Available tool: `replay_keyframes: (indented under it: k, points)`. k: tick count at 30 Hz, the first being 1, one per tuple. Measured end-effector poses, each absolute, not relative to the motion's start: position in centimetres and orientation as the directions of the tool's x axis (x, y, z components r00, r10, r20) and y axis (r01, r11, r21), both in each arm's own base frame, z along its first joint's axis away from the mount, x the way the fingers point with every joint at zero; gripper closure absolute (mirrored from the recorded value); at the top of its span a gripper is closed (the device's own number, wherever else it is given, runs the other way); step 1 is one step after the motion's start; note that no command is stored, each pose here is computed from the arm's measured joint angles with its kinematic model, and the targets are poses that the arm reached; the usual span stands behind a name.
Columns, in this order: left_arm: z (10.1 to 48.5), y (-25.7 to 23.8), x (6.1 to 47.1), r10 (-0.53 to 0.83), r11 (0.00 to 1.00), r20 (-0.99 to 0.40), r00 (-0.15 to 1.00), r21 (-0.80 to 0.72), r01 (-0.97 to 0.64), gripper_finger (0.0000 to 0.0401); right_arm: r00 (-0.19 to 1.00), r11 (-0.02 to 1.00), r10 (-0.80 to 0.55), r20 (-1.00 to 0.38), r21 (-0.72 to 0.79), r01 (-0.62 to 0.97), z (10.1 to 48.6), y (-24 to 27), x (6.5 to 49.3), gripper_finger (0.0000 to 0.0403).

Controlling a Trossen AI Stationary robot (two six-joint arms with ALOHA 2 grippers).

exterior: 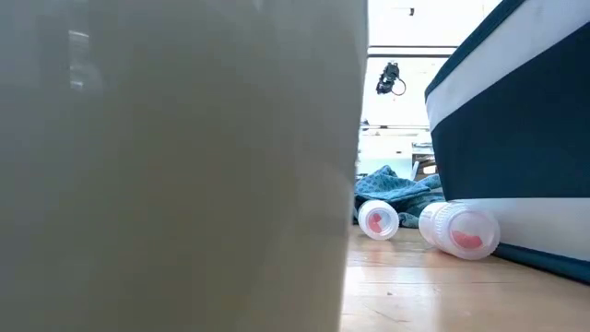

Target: Pick & place medical supplies in basket/bin

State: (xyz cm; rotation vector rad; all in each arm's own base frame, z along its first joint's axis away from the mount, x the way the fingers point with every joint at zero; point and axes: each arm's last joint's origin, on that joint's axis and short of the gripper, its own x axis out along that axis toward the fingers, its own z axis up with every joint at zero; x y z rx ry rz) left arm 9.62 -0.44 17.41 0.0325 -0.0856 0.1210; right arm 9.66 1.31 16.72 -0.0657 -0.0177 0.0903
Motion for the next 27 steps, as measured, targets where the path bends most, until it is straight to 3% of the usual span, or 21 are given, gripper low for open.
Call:
replay_keyframes:
  k: [27]
  points:
    - [17.41, -0.45, 9.62, 0.119, 0.992, 0.087, 0.989, 0.027, -0.122, 0.0281, 0.996, 0.994, 0.091, 0.015, -0.067, -0.090, 16.73, 1.31, 9.66, 0.0387]
